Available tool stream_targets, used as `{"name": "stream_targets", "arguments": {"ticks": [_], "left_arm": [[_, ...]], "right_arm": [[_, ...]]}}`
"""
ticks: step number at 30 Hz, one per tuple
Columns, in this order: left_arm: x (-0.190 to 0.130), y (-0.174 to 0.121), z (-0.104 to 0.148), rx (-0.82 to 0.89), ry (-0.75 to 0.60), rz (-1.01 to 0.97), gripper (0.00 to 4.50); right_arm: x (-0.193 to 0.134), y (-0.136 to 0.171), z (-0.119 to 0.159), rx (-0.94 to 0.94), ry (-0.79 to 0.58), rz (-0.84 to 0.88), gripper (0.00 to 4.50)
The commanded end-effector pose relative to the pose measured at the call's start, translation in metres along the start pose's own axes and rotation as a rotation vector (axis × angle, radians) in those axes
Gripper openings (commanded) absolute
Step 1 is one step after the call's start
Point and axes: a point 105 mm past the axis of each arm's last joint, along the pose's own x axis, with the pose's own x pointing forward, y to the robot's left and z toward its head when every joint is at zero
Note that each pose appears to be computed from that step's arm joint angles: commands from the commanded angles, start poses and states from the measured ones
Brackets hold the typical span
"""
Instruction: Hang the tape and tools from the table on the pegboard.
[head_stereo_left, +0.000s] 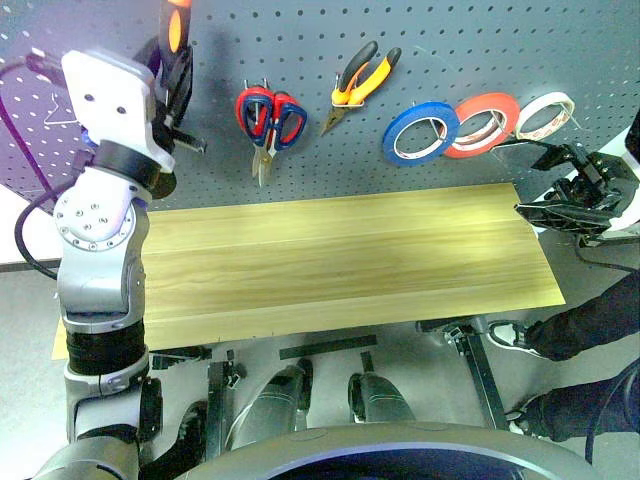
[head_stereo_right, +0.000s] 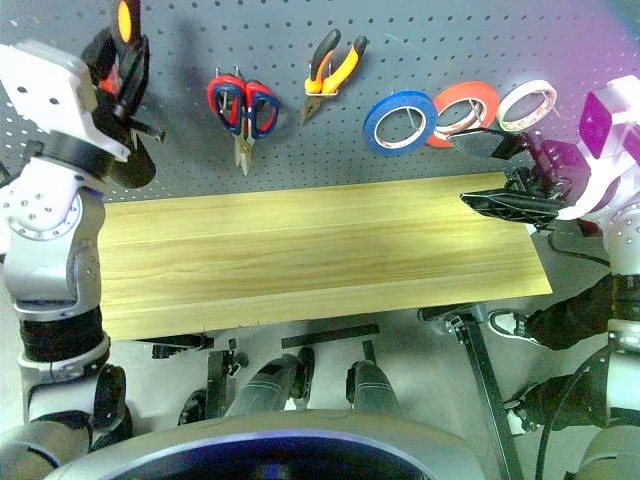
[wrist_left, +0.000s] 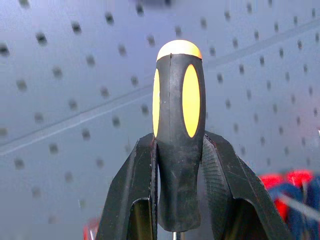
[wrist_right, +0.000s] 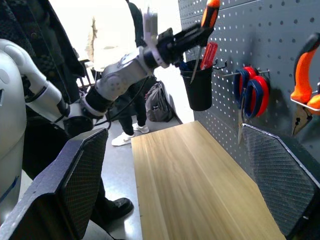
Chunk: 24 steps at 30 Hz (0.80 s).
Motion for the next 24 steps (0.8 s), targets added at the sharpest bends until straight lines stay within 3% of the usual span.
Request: {"name": "stream_targets", "arguments": {"ticks": [1, 13, 24], "left_arm": [[0.011, 0.013, 0.024, 0.014, -0.076, 0.032, 0.87], [0.030, 0.033, 0.052, 0.073, -0.150, 0.063, 0.87], [0.010, 0.048, 0.030, 0.135, -0.085, 0.096, 0.87]], "right_arm": [[0.000, 0.005, 0.012, -0.053, 0.001, 0.020, 4.50], [-0.002, 0.001, 0.013, -0.044, 0.007, 0.001, 4.50], [-0.002, -0.002, 0.012, -0.030, 0.021, -0.003, 4.50]]}}
